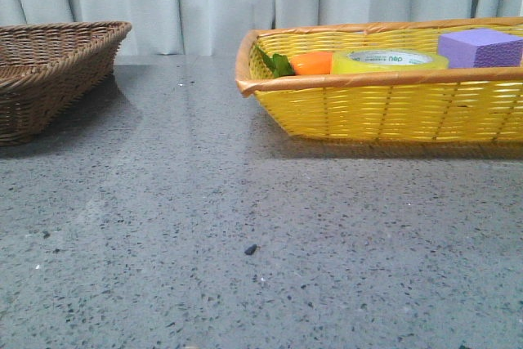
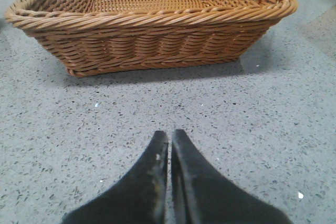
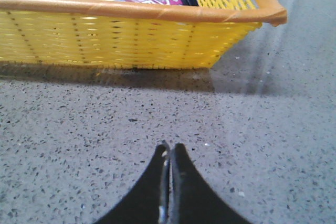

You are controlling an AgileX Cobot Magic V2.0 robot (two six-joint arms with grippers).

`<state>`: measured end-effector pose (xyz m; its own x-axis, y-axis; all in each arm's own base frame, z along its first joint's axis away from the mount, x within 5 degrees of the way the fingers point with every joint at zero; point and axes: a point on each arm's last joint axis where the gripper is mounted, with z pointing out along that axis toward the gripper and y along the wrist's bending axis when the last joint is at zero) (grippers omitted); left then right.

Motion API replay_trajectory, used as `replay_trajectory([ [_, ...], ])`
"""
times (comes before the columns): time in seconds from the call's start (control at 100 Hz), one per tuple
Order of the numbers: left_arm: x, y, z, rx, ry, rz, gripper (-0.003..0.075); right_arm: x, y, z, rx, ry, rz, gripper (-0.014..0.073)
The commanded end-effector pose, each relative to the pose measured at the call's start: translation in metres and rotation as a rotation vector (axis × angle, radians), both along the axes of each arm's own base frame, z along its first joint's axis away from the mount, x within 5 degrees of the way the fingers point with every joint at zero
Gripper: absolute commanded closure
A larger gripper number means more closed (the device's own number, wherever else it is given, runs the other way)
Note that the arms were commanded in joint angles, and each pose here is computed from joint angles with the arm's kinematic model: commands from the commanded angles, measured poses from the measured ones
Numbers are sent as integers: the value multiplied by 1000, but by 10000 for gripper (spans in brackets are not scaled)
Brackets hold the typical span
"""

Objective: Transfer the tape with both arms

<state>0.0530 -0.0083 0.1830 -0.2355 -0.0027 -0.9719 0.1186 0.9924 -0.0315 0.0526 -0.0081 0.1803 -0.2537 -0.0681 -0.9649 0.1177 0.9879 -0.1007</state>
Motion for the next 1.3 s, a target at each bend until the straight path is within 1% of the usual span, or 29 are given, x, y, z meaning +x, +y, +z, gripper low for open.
replay_trajectory([
  [0.0, -1, 0, 3, -32, -70, 4, 741, 0, 0, -5, -3, -7, -5, 662],
  [1.13, -1, 0, 3, -32, -72, 4, 741, 0, 0, -5, -3, -7, -5, 662],
  [1.29, 0, 1, 9, -38, -132, 12, 741, 0, 0, -5, -3, -7, -5, 662],
])
